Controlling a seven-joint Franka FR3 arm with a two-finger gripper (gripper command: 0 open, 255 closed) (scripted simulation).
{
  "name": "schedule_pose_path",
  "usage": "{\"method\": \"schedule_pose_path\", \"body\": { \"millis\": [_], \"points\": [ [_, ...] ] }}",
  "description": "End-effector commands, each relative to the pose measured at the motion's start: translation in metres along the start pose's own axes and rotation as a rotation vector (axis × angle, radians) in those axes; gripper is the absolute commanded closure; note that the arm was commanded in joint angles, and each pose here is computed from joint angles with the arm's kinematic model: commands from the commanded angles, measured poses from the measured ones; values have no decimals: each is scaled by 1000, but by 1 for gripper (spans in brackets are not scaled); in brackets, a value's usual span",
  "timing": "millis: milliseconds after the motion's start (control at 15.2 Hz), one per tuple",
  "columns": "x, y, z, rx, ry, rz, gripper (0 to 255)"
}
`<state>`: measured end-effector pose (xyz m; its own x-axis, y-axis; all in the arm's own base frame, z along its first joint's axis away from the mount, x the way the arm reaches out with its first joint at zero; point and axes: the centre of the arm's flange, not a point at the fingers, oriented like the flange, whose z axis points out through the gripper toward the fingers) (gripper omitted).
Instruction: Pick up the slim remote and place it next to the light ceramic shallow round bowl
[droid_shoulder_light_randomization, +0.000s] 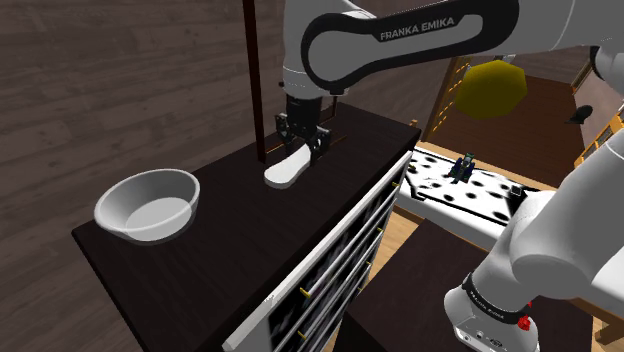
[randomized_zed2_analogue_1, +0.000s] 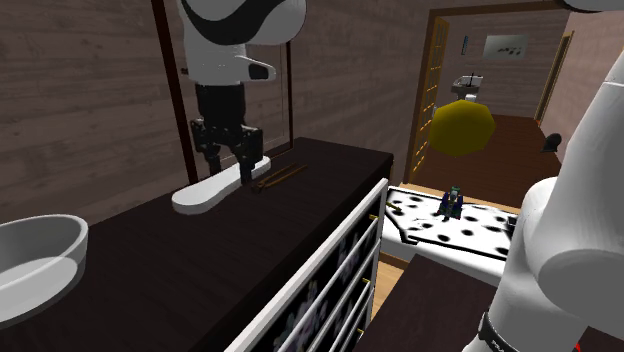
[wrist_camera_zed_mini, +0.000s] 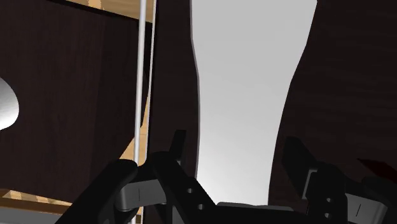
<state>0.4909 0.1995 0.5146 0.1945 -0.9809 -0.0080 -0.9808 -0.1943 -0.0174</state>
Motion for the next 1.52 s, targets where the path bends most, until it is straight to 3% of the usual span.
{"method": "schedule_pose_path", "body": {
  "millis": [0, 660, 1452],
  "points": [
    [-28, 1, -1, 0, 0, 2, 255],
    [-168, 10, 0, 0, 0, 2, 255],
    [-168, 11, 63, 0, 0, 2, 255]
  ]
}}
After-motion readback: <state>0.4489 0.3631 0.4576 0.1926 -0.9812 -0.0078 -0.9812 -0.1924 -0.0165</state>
